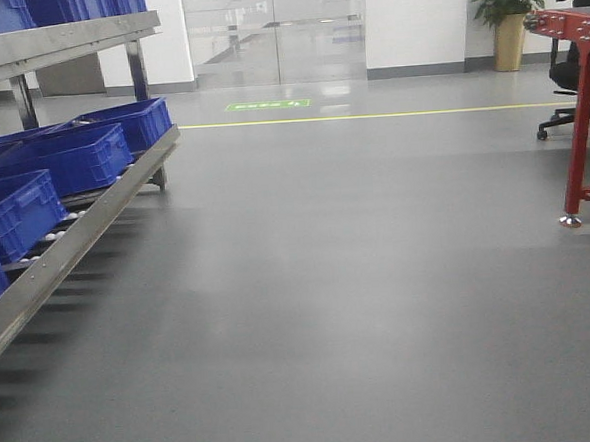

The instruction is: Move two blue bins to right shelf middle

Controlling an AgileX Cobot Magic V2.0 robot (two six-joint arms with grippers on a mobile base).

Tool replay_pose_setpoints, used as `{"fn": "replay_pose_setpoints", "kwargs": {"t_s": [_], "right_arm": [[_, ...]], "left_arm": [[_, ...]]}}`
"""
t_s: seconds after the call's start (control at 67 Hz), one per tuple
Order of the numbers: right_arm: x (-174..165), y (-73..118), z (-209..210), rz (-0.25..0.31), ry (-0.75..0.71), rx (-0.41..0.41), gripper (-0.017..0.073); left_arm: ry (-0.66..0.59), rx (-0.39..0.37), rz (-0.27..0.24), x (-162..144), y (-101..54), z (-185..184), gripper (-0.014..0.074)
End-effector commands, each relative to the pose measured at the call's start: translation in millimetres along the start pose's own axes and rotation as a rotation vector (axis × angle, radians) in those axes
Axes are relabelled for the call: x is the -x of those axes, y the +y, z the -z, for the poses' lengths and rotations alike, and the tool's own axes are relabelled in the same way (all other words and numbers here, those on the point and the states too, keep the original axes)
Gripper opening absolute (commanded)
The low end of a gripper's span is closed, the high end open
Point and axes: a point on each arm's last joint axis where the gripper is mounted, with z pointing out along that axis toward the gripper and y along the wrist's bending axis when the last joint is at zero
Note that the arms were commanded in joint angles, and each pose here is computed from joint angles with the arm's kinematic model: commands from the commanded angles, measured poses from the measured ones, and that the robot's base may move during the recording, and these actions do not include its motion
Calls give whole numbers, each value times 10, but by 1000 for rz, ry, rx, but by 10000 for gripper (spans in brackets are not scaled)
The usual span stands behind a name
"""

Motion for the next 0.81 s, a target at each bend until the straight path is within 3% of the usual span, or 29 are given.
{"fn": "replay_pose_setpoints", "kwargs": {"t_s": [0.0,0.299,0.791], "right_arm": [[29,-25,66,32,-34,-22,-153],[34,-24,67,32,-40,-21,-153],[155,-7,79,33,-174,-4,-153]], "left_arm": [[-84,-12,-7,87,-23,102,-111],[-73,-10,-6,81,-18,40,-111],[-84,-10,-4,99,-7,-145,-111]]}}
